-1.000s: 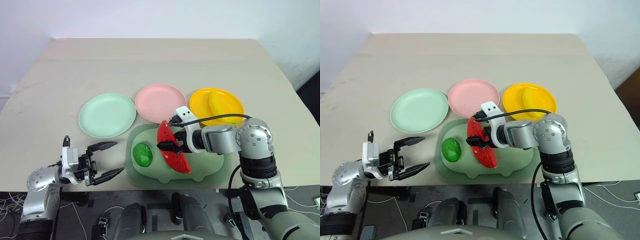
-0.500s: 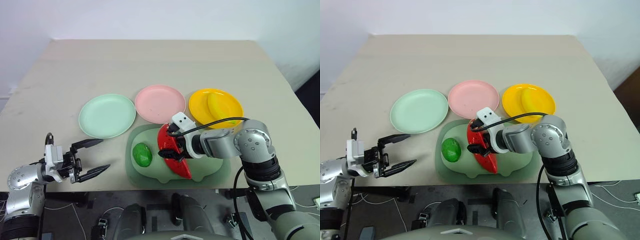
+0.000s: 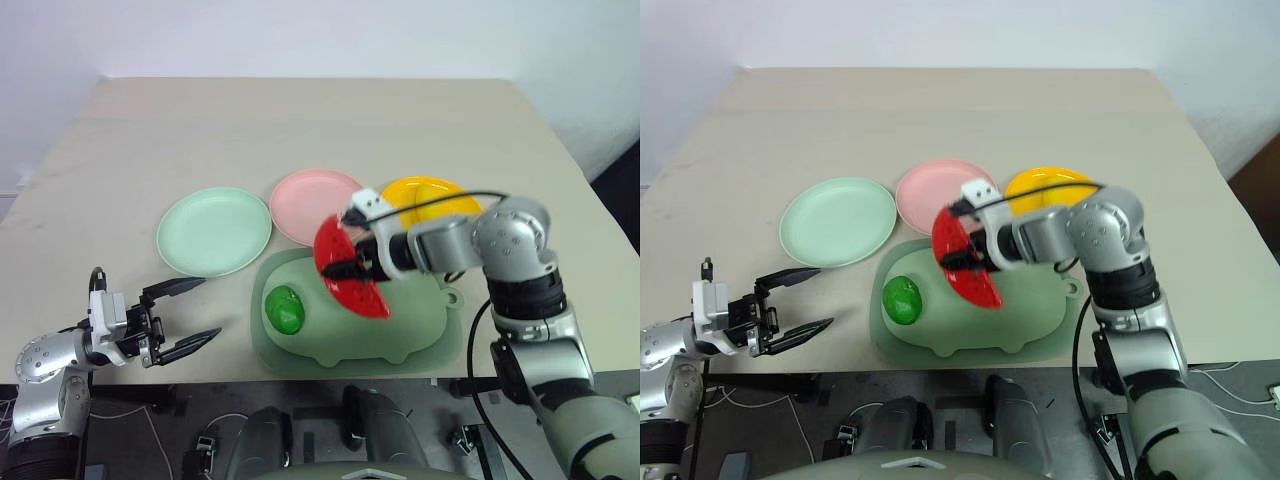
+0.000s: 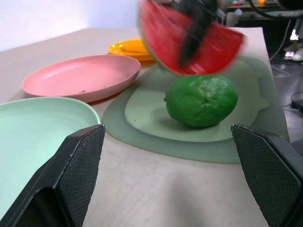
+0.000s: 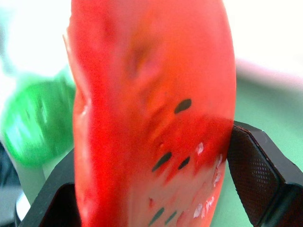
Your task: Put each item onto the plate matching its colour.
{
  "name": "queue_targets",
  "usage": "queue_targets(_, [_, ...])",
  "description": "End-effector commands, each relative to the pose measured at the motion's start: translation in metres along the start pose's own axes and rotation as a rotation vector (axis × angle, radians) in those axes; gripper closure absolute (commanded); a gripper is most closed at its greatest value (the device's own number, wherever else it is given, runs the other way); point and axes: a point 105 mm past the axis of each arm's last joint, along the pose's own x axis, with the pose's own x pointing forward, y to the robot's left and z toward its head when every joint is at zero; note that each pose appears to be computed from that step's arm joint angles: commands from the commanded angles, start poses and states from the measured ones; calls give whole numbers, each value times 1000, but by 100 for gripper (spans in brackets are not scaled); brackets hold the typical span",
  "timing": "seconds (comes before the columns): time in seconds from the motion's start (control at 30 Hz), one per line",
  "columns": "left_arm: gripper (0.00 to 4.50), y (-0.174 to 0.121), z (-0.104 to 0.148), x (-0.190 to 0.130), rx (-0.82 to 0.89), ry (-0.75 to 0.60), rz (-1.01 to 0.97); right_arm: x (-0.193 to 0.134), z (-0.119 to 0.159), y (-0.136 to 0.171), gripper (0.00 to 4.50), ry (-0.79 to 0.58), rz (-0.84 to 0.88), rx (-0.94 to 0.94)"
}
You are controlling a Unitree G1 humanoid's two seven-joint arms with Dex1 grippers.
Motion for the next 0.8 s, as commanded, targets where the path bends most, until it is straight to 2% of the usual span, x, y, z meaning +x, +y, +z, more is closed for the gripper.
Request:
queue_targets(0.03, [0,2,8,1,31,-8,4,-10,45,-11,125,-133,-39,-11])
queue_targets(0.13, [0,2,8,3,29,-7,5,2,64,-36,125,-187,-123,2])
queue_targets(0.27, [0,1,8,4,26,-5,6,20,74,-52,125,-222,-164,0])
queue_targets(0.43, [0,-1,6,2,17,8,7,42,79,-64,125,-255,-190,13])
queue_targets(0.57, [0,-1,5,1,16,10,10,47,84,-67,125,-275,-195,14])
queue_targets(0.6, [0,-2,5,0,15,11,11,47,85,-67,70,-282,-192,11])
queue_targets(0.7, [0,-2,3,-1,14,13,13,45,88,-67,4,-296,-180,11])
queue_targets(0.8, [0,-2,1,-2,13,16,11,34,93,-67,4,-325,-148,19])
